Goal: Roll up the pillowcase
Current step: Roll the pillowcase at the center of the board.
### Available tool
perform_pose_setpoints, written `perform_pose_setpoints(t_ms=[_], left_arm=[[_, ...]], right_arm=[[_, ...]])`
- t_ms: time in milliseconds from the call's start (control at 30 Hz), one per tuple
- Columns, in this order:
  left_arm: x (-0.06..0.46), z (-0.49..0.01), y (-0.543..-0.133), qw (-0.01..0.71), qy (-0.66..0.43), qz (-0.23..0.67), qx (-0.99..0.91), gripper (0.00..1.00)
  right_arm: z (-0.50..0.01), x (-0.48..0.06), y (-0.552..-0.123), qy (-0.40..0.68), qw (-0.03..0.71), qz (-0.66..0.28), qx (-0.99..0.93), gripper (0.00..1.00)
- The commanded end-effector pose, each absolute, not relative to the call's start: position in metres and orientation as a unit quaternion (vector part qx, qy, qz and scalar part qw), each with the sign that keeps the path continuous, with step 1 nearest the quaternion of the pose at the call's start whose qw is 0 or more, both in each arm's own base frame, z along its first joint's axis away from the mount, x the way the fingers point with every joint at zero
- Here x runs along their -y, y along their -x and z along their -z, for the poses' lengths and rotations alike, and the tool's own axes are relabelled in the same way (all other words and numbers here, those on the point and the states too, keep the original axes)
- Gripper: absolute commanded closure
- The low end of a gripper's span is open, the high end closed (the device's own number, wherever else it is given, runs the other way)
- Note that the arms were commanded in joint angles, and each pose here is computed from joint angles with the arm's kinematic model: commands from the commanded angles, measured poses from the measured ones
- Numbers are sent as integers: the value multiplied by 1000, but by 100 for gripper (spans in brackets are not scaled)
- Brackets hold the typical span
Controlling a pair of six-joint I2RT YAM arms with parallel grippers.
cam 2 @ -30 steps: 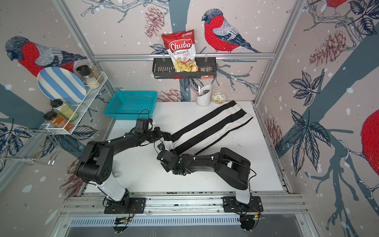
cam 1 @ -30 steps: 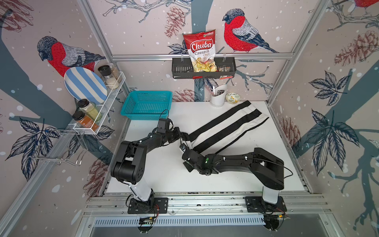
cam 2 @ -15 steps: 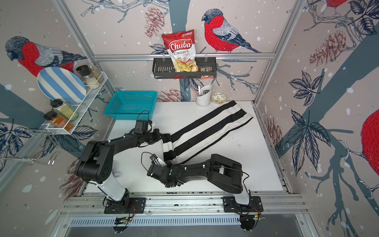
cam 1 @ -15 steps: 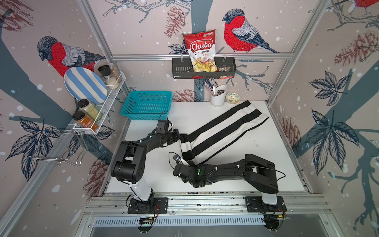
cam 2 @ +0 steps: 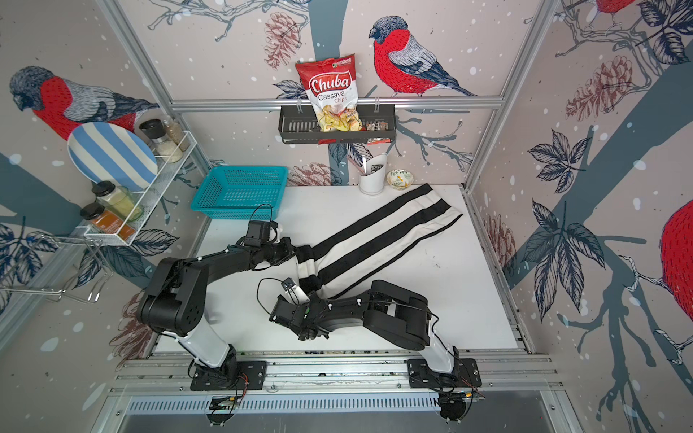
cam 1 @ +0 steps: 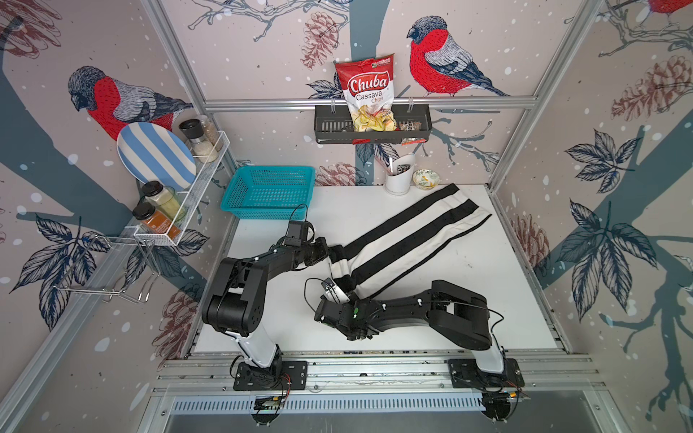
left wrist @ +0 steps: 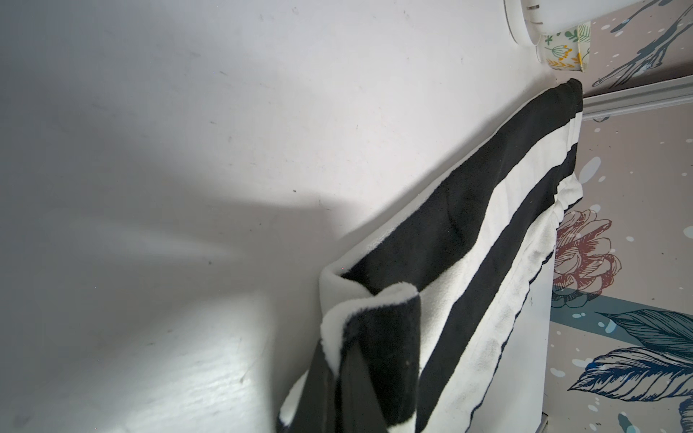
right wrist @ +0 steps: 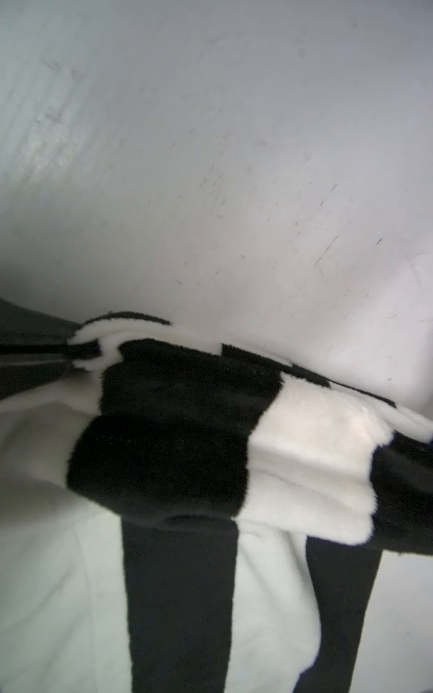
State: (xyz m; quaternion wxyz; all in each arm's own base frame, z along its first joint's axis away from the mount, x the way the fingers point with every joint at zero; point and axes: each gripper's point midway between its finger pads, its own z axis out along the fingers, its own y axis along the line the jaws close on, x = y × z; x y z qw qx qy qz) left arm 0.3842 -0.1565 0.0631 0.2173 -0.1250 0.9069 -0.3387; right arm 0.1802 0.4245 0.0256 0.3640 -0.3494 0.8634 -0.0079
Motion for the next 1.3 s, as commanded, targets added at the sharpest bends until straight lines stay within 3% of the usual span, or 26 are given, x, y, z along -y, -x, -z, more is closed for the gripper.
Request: perform_pose_setpoints(t_ms=[0, 200, 667, 1067, 1267], left_arm=[[161, -78, -390, 226, 128, 361, -896, 100], [174, -98, -401, 232, 137, 401, -876, 100], [206, -108, -419, 243, 134, 447, -850, 100], [194, -61, -416, 238, 143, 423, -863, 100], [190, -51, -414, 235, 140, 415, -868, 100]], right_arm=[[-52, -413, -186, 340, 381, 17, -860, 100], [-83, -382, -208, 317, 399, 40, -859, 100], [-89, -317, -248, 288, 405, 100, -862, 100], [-40, -331, -231, 317, 366, 76, -872, 100], [-16, -340, -219, 318, 338, 18, -886, 100]])
